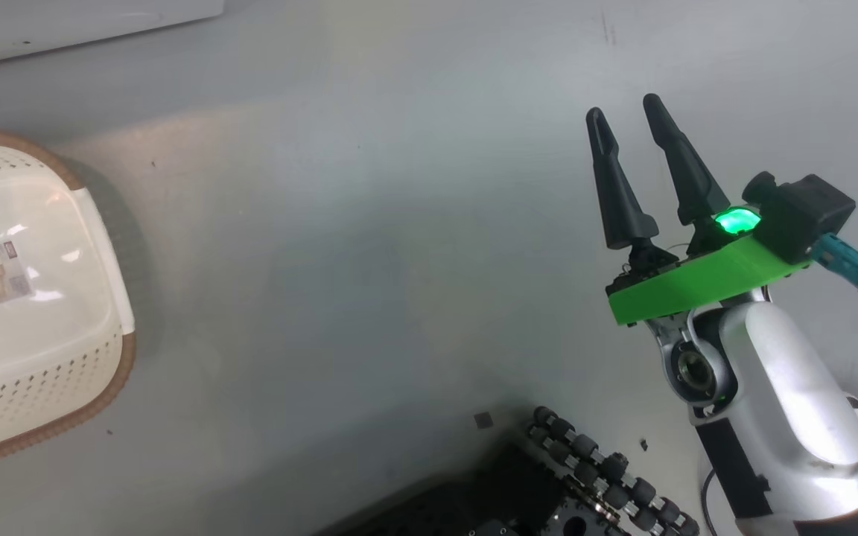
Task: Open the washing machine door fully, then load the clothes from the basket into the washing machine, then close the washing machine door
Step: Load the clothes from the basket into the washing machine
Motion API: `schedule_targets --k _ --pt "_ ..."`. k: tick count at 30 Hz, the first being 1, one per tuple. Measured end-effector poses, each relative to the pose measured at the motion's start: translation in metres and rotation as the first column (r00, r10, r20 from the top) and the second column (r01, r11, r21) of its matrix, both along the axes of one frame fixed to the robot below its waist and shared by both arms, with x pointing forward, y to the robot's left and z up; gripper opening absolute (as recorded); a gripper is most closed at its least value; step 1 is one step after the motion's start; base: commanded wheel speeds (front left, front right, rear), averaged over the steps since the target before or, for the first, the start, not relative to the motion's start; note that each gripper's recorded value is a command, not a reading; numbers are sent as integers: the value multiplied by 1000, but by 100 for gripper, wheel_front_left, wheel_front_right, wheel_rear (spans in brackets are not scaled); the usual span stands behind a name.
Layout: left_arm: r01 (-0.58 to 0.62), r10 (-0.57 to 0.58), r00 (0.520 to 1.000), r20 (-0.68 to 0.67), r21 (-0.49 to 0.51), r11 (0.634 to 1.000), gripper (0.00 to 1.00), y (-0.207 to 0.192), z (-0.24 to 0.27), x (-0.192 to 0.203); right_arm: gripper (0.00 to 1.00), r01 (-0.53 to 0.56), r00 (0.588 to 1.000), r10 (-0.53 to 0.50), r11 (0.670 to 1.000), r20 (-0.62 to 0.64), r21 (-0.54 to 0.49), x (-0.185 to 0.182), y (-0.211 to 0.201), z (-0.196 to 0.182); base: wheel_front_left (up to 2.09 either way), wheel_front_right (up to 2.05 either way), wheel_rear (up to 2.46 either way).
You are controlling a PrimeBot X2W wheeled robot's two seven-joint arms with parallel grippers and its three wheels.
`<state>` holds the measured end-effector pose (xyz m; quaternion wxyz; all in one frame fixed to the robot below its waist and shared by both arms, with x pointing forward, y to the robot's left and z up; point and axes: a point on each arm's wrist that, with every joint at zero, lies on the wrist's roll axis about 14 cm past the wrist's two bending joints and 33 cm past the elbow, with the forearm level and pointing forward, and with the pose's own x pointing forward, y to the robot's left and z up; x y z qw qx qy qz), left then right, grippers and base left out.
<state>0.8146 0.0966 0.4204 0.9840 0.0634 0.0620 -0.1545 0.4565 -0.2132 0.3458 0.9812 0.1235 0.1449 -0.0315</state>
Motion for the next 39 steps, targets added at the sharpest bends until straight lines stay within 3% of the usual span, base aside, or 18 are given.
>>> schedule_targets --k 9,12,19,30,39 --pt "37 -36 999 26 -48 998 100 -11 24 -22 100 -25 998 28 999 60 -39 10 4 19 0 0 0" --pt "79 -80 996 33 20 997 100 -12 19 -39 100 -37 995 41 998 88 -51 13 7 29 0 0 0" --pt "73 -73 997 3 -34 997 100 2 20 -83 100 -75 988 82 995 130 -59 10 20 48 0 0 0" --pt "81 -92 992 -83 -131 988 100 6 29 -197 100 -138 964 153 987 219 -78 -7 38 103 0 0 0" --pt "24 -24 1000 -1 -206 978 100 16 69 -290 100 -177 936 192 981 296 -78 -39 54 151 0 0 0"
